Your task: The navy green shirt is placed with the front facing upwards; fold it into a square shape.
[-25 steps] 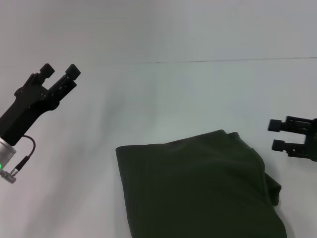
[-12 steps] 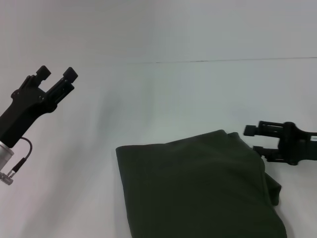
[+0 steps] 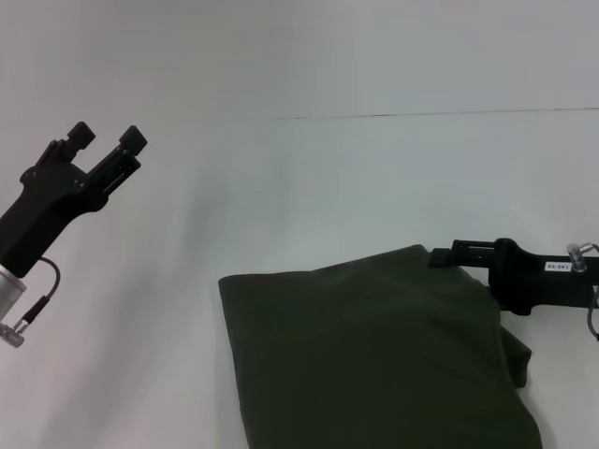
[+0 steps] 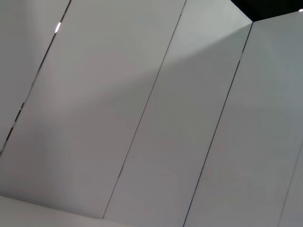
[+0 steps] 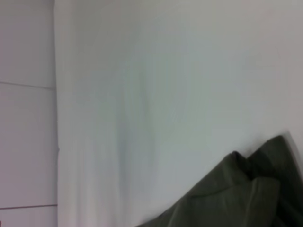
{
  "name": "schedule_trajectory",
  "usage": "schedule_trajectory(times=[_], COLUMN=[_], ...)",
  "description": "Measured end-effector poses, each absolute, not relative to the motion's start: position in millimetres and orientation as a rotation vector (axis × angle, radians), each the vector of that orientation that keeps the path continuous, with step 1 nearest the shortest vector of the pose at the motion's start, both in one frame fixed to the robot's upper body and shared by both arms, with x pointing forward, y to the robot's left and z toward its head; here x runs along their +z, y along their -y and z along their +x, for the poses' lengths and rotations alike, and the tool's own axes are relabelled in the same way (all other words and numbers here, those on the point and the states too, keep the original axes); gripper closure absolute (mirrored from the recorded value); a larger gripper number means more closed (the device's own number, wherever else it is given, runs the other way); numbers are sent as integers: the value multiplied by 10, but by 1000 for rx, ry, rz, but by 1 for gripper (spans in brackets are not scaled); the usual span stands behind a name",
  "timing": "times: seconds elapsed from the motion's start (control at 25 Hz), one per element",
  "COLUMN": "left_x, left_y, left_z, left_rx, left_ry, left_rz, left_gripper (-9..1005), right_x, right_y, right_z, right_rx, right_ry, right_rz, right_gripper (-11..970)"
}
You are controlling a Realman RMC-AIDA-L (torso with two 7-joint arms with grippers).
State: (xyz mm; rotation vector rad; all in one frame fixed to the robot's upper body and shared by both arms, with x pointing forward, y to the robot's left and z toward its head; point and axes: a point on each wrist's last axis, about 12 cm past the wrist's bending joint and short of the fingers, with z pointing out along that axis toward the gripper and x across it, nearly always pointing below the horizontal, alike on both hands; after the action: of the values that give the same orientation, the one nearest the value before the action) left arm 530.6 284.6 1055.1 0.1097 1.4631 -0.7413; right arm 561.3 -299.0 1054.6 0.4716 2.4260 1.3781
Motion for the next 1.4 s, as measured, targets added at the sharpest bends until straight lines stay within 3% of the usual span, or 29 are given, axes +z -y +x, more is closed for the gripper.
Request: schedule_trajectory(times=[0.48,0.88,1.12,1.4], left_x=[10542,10538,10526,10517], left_y=[-2853,-2848,-2842,-2847], left_z=[5295,5285,5266,5245], left_rx=[-741,-745,-751,-756], left_ry=[-1464,-1463,-1465,-1465], left_rz=[102,103,103,97], left_gripper=[68,68,68,68], right_x=[10608,10633,10593,10470], right_y=[2893,2912,2896,2978], right_z=[5727,5736,5731,5707], right_rx=[1319,1304,1273,1174], right_ry=[-2391,-2294,-2294,-2341], right_rz=[350,265,240,327], right_gripper=[403,877,945,897])
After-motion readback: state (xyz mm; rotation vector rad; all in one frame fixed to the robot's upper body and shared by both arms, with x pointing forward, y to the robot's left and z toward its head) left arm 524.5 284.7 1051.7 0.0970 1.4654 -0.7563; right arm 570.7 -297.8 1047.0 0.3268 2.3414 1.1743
